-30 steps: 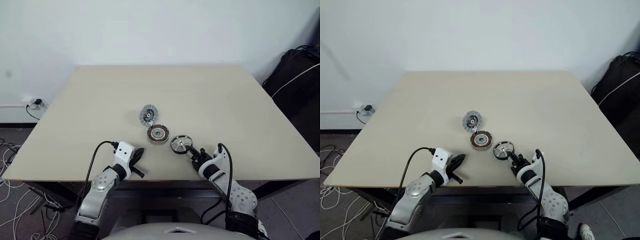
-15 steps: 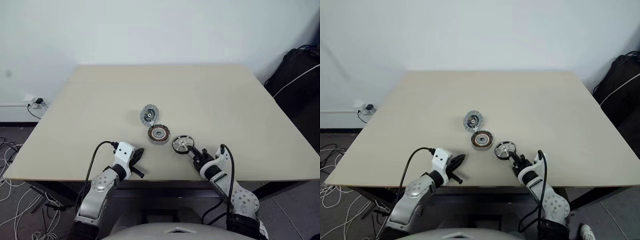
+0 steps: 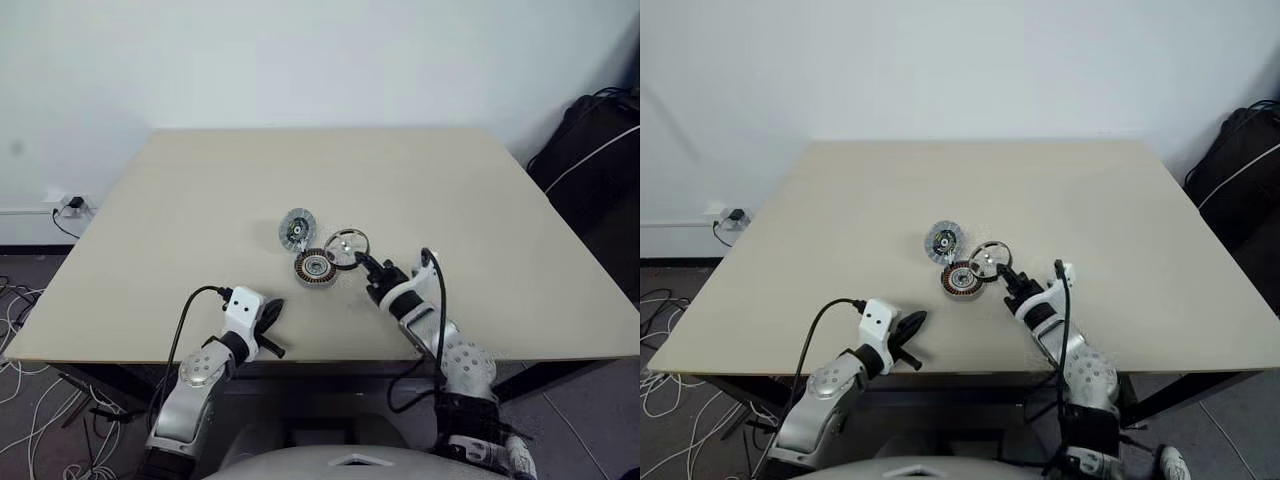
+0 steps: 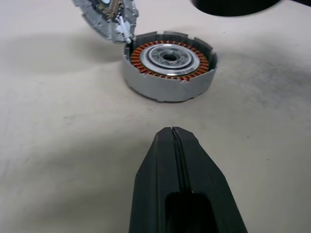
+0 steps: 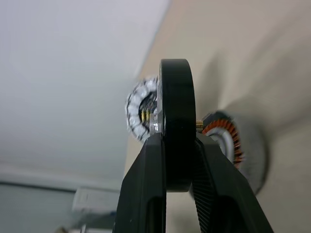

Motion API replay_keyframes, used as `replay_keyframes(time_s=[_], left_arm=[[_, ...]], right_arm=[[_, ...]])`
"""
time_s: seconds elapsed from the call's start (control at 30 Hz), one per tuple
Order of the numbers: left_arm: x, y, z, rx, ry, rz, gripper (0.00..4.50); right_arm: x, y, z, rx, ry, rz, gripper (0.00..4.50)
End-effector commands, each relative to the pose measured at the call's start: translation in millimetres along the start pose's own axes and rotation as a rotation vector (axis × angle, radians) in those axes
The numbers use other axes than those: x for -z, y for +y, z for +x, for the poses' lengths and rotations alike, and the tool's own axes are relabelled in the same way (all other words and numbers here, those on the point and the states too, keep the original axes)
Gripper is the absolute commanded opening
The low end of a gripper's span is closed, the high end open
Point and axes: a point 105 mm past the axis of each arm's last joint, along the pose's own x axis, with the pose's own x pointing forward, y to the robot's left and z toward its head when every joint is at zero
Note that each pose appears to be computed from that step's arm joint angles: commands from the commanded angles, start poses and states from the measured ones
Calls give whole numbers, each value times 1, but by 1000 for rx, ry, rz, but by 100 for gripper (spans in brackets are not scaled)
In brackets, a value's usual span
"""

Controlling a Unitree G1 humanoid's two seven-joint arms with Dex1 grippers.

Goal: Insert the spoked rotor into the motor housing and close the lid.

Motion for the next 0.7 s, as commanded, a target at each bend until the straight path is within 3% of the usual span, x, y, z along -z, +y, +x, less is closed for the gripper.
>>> replay_keyframes(time_s=[0.03, 0.37, 0.7], left_arm=[[-21, 4, -4, -19, -79, 26, 0], [-17, 6, -11, -52, -70, 20, 0], [-16, 6, -14, -73, -70, 6, 0]], right_arm=[[17, 21, 25, -83, 34, 57, 39], [44, 23, 50, -105, 145, 68, 39], [46, 14, 50, -81, 157, 78, 39]])
